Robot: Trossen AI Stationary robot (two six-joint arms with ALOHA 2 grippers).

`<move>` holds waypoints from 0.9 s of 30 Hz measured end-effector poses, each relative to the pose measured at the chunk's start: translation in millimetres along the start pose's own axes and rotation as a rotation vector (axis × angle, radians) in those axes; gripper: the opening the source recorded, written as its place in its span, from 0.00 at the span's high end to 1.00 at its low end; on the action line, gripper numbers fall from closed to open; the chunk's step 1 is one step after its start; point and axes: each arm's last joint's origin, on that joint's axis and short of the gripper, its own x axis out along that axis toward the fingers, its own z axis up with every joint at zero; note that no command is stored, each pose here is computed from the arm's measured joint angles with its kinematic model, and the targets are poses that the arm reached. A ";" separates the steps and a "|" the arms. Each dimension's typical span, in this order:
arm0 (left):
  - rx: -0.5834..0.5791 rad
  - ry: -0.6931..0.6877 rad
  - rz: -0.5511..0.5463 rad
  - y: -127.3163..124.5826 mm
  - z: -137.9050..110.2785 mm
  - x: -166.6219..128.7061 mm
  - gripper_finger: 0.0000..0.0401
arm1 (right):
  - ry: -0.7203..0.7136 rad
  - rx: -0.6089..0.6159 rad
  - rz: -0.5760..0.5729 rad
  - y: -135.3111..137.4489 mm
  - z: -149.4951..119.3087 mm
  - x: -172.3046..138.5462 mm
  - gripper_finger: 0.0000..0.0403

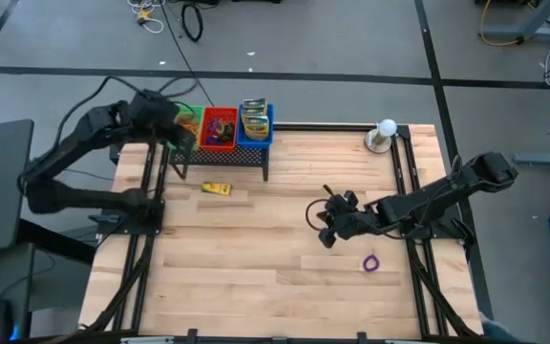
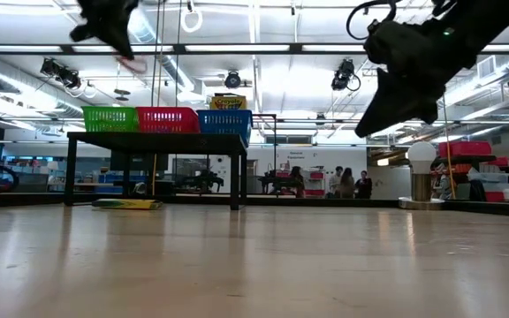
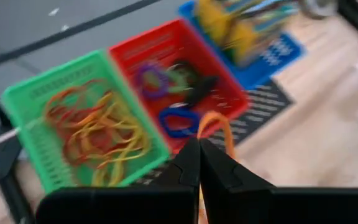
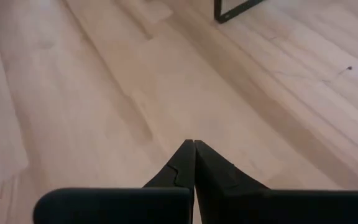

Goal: Pick & Place Office Desk Supplies
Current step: Put the orange rubber band into the green bin on the shelf, then put the violet spring rubber band into the red bin on the shelf

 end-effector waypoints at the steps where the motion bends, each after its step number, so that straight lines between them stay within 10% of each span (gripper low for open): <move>1: -0.021 0.008 0.019 7.8 -2.5 5.5 1.00 | -0.008 0.009 -0.003 -1.0 1.8 1.0 0.99; 12: -0.276 -0.020 0.168 81.1 -18.1 76.8 1.00 | -0.048 0.080 -0.013 -7.2 12.4 6.7 0.99; 27: -0.140 0.081 0.160 86.1 -15.3 98.4 0.72 | -0.061 0.132 0.011 -5.3 14.3 6.6 0.99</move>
